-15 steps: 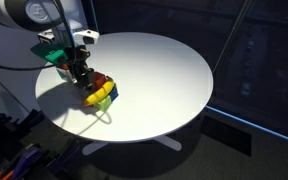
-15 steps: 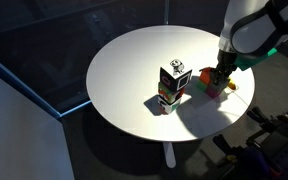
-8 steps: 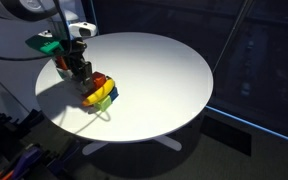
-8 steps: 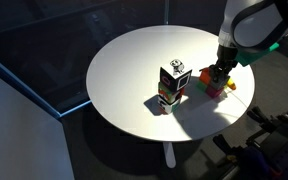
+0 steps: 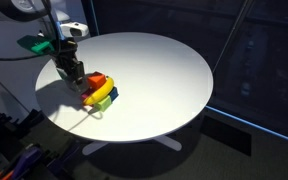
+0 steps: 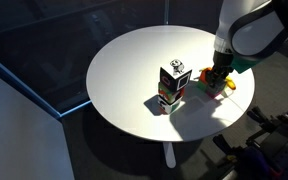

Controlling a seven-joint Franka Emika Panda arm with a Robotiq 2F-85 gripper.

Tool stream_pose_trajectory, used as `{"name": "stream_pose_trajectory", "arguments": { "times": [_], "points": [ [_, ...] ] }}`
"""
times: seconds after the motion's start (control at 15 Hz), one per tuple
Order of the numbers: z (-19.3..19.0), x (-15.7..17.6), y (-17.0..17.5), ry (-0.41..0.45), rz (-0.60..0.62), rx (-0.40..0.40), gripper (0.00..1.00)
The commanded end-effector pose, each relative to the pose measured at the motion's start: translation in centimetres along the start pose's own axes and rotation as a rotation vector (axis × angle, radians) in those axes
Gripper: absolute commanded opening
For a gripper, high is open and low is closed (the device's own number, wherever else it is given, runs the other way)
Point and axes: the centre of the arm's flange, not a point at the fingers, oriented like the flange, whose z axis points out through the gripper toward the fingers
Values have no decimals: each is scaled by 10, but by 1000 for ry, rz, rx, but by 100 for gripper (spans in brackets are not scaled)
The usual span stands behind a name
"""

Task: Take the grey block off of the stack

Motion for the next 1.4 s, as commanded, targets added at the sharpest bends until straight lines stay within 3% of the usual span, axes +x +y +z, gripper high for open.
{"name": "stream_pose_trajectory", "arguments": {
  "times": [0.0, 1.33],
  "points": [
    [1, -5, -13, 17, 18, -6, 30],
    [48, 14, -45, 55, -6, 25, 30]
  ]
}}
